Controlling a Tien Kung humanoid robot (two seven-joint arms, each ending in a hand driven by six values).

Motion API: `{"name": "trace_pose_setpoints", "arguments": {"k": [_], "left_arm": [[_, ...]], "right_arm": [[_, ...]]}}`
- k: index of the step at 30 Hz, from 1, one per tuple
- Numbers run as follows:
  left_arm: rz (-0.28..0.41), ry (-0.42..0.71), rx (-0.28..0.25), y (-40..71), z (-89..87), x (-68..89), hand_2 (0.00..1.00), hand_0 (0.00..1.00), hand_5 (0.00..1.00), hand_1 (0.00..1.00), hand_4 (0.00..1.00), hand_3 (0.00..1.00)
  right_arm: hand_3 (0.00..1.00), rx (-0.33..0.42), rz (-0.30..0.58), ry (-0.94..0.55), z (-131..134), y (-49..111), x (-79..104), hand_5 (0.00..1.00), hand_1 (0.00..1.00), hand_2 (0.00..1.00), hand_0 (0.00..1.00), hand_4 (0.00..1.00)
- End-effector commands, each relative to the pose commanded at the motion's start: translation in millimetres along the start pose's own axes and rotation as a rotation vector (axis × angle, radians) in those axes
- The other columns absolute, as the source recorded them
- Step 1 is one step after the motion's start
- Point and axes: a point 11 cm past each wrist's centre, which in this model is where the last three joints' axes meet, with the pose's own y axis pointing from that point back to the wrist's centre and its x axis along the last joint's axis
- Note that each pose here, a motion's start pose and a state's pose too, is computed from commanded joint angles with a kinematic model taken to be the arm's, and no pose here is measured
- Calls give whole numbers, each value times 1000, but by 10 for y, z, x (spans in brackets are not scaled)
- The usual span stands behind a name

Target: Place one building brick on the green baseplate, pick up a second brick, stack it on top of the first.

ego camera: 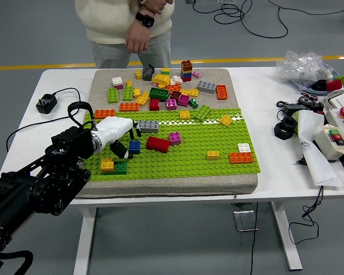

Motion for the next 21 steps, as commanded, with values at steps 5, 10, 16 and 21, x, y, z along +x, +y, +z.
{"name": "trace_pose_setpoints", "arguments": {"k": [5,10,16,21], "left_arm": [[-4,2,2,-11,-1,-22,561,865,66,721,884,610],[-3,4,1,-20,9,-25,554,858,42,716,853,586],[-1,9,2,-22,5,-28,545,851,32,711,826,565],[-1,12,2,-24,2,-33,533,836,2,624,704,524]], "right_arm": [[748,-1,-1,2,5,0,-3,630,703,738,766,998],[748,-1,-1,3,3,0,-4,629,703,738,765,998],[748,-1,-2,4,3,0,-5,630,704,737,766,998],[748,0,-2,4,-2,0,-6,630,704,738,765,998]]}}
